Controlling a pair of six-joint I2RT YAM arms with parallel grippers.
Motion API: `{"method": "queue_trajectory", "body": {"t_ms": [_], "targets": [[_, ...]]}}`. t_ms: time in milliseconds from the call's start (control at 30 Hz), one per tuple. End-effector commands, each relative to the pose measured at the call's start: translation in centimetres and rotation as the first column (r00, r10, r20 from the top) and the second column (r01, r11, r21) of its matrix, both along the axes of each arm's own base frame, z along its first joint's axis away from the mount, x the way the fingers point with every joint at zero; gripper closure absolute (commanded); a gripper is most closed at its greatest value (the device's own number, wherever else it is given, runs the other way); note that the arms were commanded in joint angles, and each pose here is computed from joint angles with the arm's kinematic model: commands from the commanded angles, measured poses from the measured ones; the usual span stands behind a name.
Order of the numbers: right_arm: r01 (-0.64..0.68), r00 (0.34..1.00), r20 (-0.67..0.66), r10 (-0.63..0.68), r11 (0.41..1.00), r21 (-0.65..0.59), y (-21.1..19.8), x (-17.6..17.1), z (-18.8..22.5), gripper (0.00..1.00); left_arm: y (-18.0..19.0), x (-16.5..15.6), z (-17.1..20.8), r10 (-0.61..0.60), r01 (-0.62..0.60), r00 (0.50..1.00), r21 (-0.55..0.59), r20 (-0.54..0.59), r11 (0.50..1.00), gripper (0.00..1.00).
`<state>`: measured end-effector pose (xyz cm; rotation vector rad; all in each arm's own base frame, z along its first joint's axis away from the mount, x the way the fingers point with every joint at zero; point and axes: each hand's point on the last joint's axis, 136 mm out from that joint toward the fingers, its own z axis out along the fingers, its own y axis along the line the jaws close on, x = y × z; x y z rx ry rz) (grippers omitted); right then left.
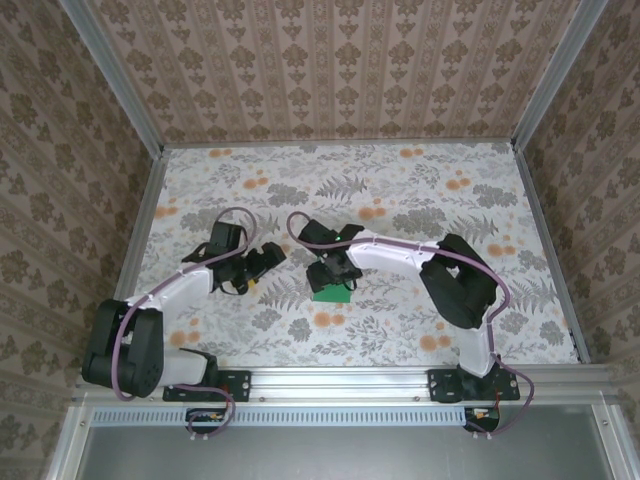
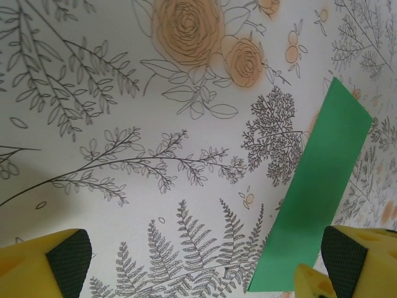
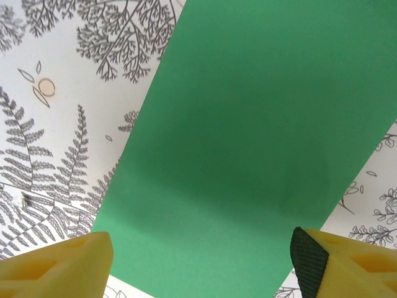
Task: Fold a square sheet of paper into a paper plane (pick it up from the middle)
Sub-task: Rotate the square sheet of paper at the center of the table.
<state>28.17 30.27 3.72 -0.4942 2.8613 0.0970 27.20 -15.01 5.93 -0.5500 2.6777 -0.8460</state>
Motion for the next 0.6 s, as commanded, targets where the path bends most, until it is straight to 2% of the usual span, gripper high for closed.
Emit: {"method": "queue_trajectory", "body": {"t_ms": [0, 333, 567], "targets": [[-0.065, 0.998, 0.000, 0.065, 0.995, -0.079, 0.0, -0.9, -0.4, 0.19, 0.9, -0.1, -0.3, 0.043, -0.043, 0.999, 0.000, -0.024, 0.999, 0.01], [-0.121, 0.992, -0.052, 0.118, 0.990, -0.066, 1.4, -2.1, -1.6, 0.13, 1.8, 0.0, -0.5, 0.066, -0.066, 0.997, 0.006, -0.035, 0.998, 0.00], [-0.094, 0.994, -0.072, 0.084, 0.985, -0.145, 0.3, -2.1, -3.5, 0.10, 2.0, 0.1, -0.8, 0.068, -0.068, 0.997, 0.008, -0.046, 0.998, 0.00]]}}
